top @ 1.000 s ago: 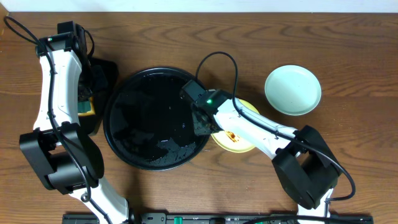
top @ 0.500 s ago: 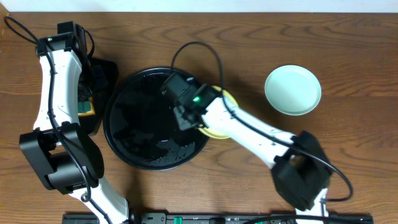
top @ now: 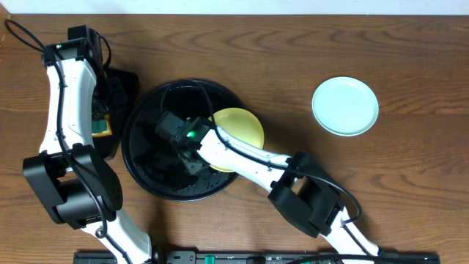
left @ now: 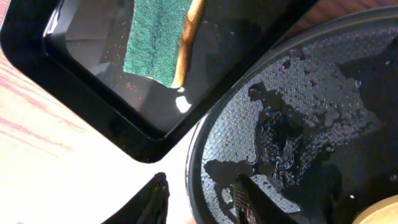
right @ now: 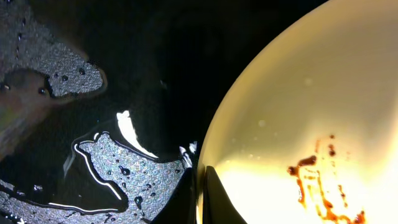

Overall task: Clean dirty plates on tray and stack at the side
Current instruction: 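Position the yellow plate at the tray's center with the right gripper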

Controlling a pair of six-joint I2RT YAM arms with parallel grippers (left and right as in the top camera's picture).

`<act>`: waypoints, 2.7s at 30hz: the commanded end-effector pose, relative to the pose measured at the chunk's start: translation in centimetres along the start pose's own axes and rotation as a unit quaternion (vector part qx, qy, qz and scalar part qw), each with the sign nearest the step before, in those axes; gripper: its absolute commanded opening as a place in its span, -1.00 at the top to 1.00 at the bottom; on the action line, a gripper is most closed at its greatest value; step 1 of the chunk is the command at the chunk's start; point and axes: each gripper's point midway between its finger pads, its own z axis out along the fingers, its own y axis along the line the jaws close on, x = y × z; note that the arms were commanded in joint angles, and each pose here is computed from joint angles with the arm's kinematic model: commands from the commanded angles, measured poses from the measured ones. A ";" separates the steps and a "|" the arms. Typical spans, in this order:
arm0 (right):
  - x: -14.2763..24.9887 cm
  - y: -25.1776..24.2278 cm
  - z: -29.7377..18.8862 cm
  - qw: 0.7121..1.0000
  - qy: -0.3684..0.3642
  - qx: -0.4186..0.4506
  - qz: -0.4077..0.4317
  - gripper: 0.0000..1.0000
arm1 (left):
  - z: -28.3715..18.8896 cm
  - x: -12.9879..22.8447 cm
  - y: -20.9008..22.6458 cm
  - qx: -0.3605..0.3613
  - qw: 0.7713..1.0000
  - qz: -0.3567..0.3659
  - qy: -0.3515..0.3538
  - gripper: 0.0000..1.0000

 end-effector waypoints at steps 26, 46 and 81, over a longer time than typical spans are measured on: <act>-1.4 2.0 0.4 0.986 -0.040 0.010 -0.161 0.98 | 0.0 0.4 0.3 -0.010 1.000 0.007 0.006 0.29; -2.8 -0.6 -0.9 0.988 -0.068 0.075 -0.120 -0.99 | 0.0 0.4 0.7 -0.019 1.000 0.005 0.003 0.23; 0.3 -13.2 -1.5 0.974 0.036 0.084 0.208 -0.29 | 0.0 0.4 0.7 -0.019 1.000 0.005 0.004 0.29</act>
